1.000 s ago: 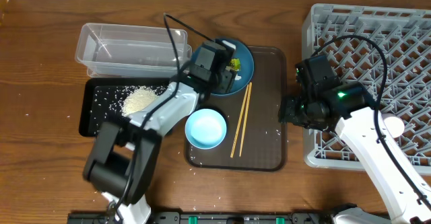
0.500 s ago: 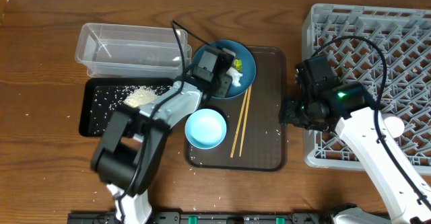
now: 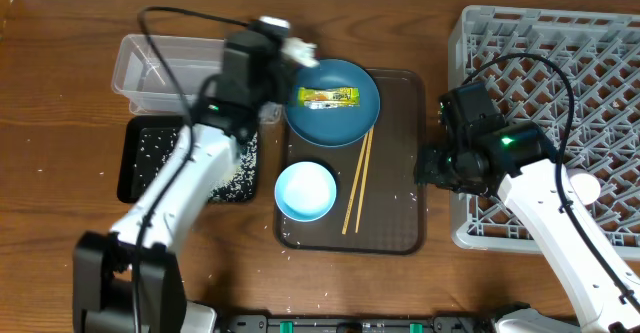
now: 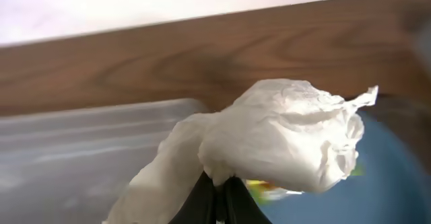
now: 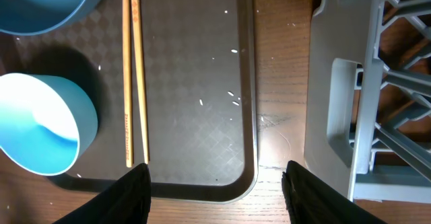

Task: Sort waste into correct bins and load items into the dishwasher rack
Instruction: 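Lift the white tissue with the left gripper and drop it into the clear container, then grasp the yellow snack wrapper on the blue plate with the left gripper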

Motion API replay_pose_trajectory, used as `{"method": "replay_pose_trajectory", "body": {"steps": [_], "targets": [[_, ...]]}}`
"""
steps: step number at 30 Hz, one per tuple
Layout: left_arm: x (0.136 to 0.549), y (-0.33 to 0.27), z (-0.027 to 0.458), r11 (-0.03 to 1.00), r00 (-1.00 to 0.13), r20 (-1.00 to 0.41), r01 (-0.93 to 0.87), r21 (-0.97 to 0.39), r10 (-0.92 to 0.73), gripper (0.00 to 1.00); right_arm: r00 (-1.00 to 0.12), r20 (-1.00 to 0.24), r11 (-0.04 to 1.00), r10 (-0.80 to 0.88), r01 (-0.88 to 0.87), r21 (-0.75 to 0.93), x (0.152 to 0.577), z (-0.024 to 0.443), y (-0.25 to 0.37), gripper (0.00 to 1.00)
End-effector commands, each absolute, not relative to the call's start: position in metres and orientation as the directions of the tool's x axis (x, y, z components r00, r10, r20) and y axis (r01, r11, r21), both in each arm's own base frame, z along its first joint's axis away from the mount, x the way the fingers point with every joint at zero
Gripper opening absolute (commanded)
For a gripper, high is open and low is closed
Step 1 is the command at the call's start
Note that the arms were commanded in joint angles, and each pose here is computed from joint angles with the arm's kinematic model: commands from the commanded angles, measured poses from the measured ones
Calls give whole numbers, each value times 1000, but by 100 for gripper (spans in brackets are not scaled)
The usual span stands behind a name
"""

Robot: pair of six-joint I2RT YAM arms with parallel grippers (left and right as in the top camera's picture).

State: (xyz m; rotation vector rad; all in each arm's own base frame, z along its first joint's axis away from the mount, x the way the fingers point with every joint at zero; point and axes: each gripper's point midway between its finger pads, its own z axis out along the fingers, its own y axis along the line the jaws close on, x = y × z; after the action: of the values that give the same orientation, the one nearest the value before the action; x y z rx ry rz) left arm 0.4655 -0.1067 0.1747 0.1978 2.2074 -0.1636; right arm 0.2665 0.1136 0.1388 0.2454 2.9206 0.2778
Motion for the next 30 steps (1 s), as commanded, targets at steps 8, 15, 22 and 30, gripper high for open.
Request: {"method": "replay_pose_trajectory", "body": {"steps": [8, 15, 22, 30], "targets": [[484, -65, 129, 985, -667, -745, 128, -111, 3, 68, -966, -185, 970, 182, 145, 194, 265, 140, 109, 61], [457, -143, 189, 913, -560, -822, 384, -140, 109, 71, -966, -185, 970, 182, 145, 194, 266, 140, 109, 61], [447, -194, 133, 848, -538, -759, 529, 34, 367, 71, -967, -179, 971, 181, 146, 191, 264, 140, 108, 62], [458, -202, 53, 796, -543, -683, 598, 95, 490, 72, -967, -179, 971, 181, 146, 191, 264, 140, 108, 62]]}}
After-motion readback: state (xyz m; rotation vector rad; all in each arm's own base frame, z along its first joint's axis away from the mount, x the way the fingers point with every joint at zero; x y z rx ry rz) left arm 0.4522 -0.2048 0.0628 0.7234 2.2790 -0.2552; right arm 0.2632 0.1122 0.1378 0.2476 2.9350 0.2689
